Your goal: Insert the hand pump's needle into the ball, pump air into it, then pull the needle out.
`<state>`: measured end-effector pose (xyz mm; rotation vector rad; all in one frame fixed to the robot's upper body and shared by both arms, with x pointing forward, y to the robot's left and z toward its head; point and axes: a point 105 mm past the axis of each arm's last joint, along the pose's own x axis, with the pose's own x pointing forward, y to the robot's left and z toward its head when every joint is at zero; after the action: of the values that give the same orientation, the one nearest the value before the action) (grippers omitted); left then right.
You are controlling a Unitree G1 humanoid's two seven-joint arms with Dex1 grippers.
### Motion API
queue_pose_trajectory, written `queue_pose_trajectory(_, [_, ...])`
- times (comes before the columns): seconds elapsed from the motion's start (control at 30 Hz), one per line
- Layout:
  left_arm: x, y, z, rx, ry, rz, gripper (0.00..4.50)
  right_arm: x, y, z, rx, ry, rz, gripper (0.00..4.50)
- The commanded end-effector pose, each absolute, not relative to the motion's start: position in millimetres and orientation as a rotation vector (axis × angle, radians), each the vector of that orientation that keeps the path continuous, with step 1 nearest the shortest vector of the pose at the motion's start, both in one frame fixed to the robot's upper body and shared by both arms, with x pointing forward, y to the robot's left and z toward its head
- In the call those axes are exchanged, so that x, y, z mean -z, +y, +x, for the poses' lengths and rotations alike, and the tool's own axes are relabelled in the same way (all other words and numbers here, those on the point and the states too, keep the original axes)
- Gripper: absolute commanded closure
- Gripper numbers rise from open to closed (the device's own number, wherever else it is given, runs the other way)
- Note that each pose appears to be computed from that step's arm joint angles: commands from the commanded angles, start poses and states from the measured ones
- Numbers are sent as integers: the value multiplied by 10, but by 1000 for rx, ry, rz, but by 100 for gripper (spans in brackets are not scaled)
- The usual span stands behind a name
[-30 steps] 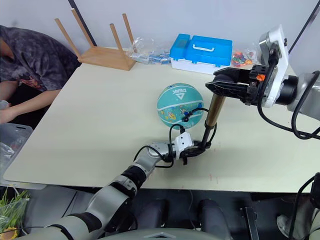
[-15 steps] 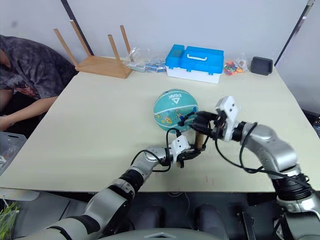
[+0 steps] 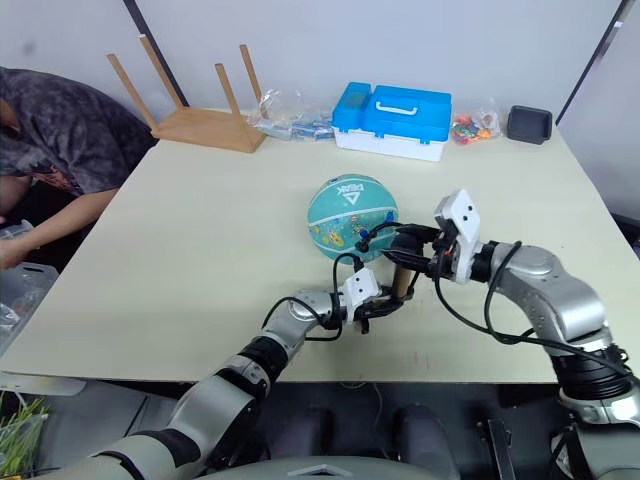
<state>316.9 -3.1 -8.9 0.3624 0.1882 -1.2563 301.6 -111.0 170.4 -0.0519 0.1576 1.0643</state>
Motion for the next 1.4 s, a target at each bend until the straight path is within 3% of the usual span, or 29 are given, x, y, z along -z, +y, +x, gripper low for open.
queue_pose_trajectory(0.03, [785,381,2844,1217,527,376,355,-2419,-1156,2974,-1056,-22,-67,243])
queue_pose_trajectory(0.3, [788,368,2851,1218,531,379,355,-3156,-1270,2851,-1058,-135,-55,243])
queue_pose_trajectory(0.4, [796,366,2852,1216,535,381,355,-3184,-1295,2837,-1056,-122,-61,243])
queue_pose_trajectory(0.73, [849,403,2794,1208,541,375,355,-2597,-1258,2905,-1051,52,-56,243])
queue_pose_trajectory(0.87, [857,413,2784,1206,541,374,355,-1960,-1236,2991,-1015,201,-42,243])
queue_pose_trajectory(0.97, [857,422,2790,1201,542,373,355,-1639,-1149,2964,-1019,256,6,243])
queue_pose_trajectory(1.1, [857,419,2794,1199,541,375,355,-901,-1123,2907,-1000,418,-37,243])
queue_pose_trajectory(1.2, [860,421,2793,1199,542,377,355,-557,-1134,2844,-1006,482,-77,243])
queue_pose_trajectory(1.3, [853,434,2800,1199,541,379,355,-516,-1163,2852,-997,469,-85,243])
queue_pose_trajectory(1.4, [850,447,2800,1202,542,381,355,-854,-1190,2930,-996,361,-84,243])
